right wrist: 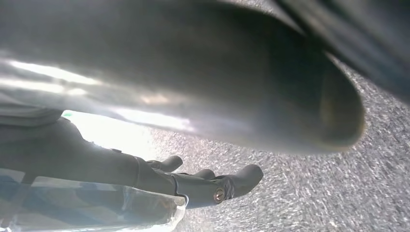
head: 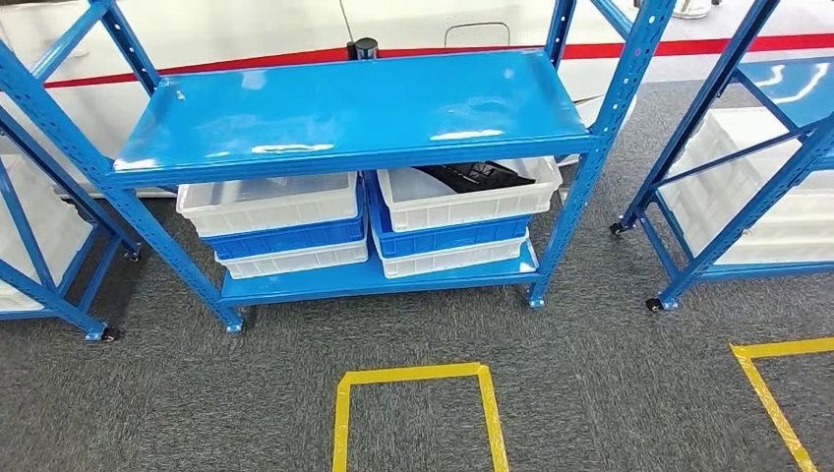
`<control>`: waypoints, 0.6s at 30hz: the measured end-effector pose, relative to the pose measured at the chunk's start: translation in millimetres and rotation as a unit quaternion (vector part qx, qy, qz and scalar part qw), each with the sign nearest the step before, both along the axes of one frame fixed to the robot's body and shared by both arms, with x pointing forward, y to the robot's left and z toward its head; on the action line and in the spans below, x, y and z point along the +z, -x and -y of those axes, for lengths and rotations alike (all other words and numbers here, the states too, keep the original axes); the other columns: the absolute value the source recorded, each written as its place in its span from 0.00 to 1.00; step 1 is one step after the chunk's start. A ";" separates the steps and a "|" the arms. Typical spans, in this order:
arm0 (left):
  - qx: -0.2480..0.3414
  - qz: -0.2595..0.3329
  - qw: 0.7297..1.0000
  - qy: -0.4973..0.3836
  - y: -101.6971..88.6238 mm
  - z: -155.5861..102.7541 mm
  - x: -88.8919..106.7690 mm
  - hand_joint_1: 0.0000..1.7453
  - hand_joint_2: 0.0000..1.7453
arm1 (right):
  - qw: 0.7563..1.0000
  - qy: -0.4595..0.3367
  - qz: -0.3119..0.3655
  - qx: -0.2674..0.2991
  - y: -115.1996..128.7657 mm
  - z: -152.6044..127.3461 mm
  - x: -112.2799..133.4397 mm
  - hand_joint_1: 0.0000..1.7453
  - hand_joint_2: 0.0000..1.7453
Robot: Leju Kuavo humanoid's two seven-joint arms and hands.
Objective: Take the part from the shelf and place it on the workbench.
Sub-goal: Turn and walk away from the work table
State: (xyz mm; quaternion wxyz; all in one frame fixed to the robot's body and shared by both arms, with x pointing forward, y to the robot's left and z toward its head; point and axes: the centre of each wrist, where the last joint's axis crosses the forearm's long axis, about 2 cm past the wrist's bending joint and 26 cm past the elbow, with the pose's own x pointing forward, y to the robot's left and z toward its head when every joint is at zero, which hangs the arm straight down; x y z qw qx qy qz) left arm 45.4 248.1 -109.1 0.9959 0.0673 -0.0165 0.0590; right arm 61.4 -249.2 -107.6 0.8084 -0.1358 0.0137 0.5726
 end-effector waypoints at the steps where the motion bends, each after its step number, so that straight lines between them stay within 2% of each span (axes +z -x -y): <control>1: 0.000 0.000 1.000 0.000 -0.2 0.2 0.0 0.00 0.00 | 1.000 0.000 0.000 0.000 0.2 -0.1 0.0 0.00 0.00; 8: 0.000 0.002 1.000 -0.005 3.3 -1.3 -0.5 0.00 0.00 | 1.000 -0.003 -0.004 0.000 3.6 -2.8 -0.3 0.00 0.00; 18: 0.000 0.005 1.000 -0.006 2.7 -2.1 -0.5 0.00 0.00 | 1.000 -0.002 0.003 -0.004 -4.5 -3.1 1.0 0.00 0.00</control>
